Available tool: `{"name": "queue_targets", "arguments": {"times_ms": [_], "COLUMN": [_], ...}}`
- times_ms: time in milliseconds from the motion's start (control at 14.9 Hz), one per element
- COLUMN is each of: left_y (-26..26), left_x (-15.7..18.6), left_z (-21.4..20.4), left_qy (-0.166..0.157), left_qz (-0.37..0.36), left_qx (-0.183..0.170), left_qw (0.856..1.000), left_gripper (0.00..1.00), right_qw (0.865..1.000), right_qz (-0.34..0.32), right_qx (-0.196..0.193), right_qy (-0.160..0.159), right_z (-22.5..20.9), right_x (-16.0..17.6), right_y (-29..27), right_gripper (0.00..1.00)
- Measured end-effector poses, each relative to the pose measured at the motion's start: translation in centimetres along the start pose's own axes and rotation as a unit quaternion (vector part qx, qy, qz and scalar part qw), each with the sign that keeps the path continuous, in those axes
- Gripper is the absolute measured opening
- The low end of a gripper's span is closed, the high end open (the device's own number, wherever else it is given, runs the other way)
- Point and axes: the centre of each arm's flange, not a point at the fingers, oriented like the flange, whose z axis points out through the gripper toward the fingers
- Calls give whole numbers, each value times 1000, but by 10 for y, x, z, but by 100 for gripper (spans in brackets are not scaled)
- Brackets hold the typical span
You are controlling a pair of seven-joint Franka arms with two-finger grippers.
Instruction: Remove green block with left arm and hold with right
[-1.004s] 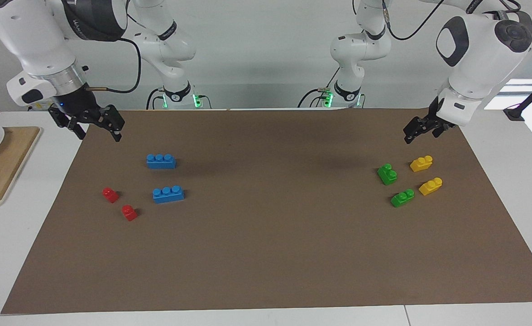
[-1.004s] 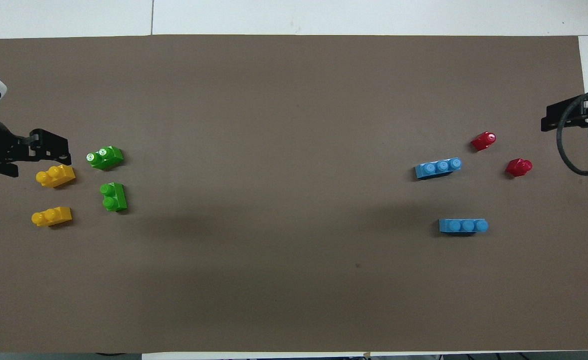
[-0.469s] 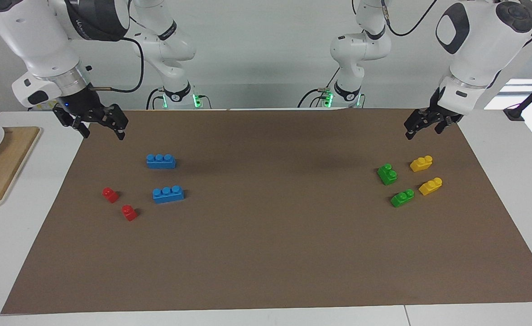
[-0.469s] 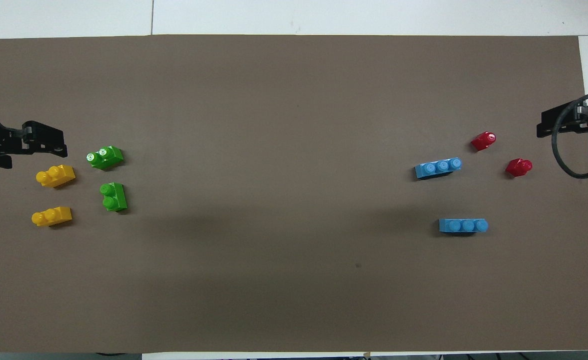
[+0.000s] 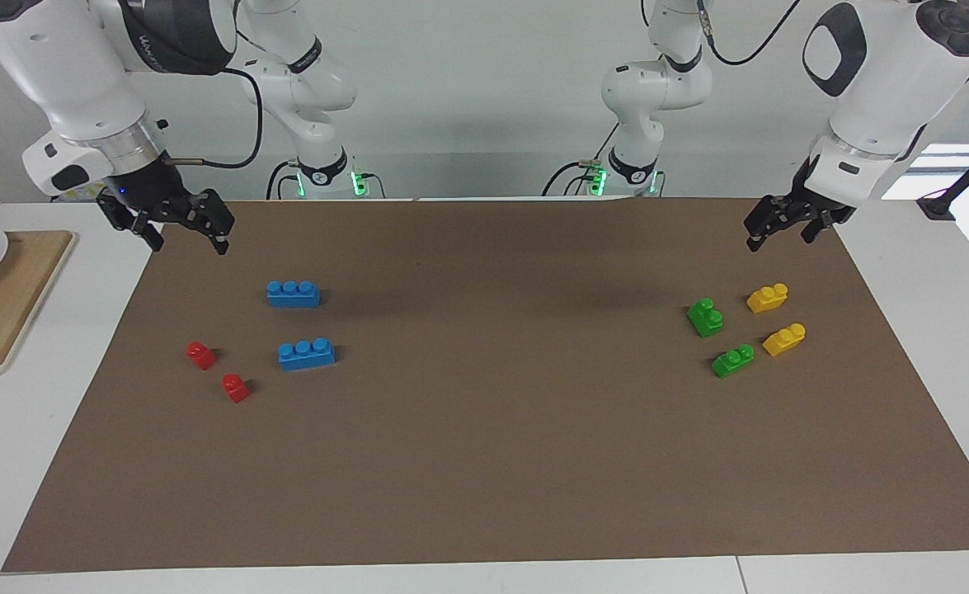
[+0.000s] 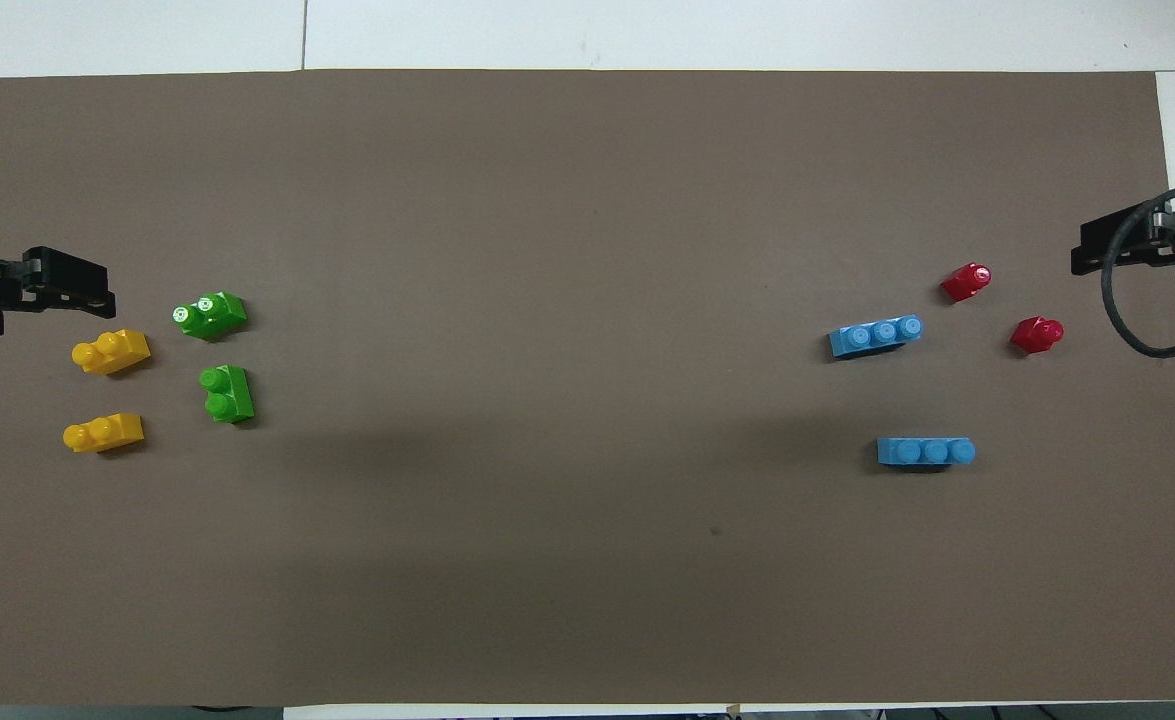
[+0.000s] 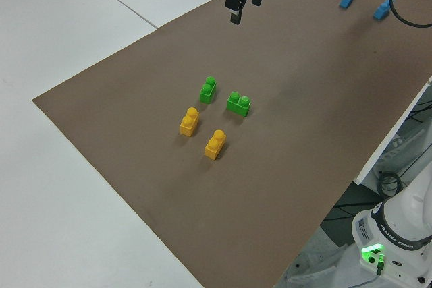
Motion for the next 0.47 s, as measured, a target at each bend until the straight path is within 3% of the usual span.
{"name": "queue_targets", "arguments": {"times_ms": [469], "left_y": [2], "left_x": [0], "left_z": [-3], "left_qy": [3], "left_qz": [4], "left_qx": [0], "left_qw": [1000], "left_gripper": [100], "right_qw": [1000], "right_qz": [0], "right_qx": [0], "right_qy": [0], "right_z": [0], "right_x": [0], "right_y": [0], "right_gripper": [100]}}
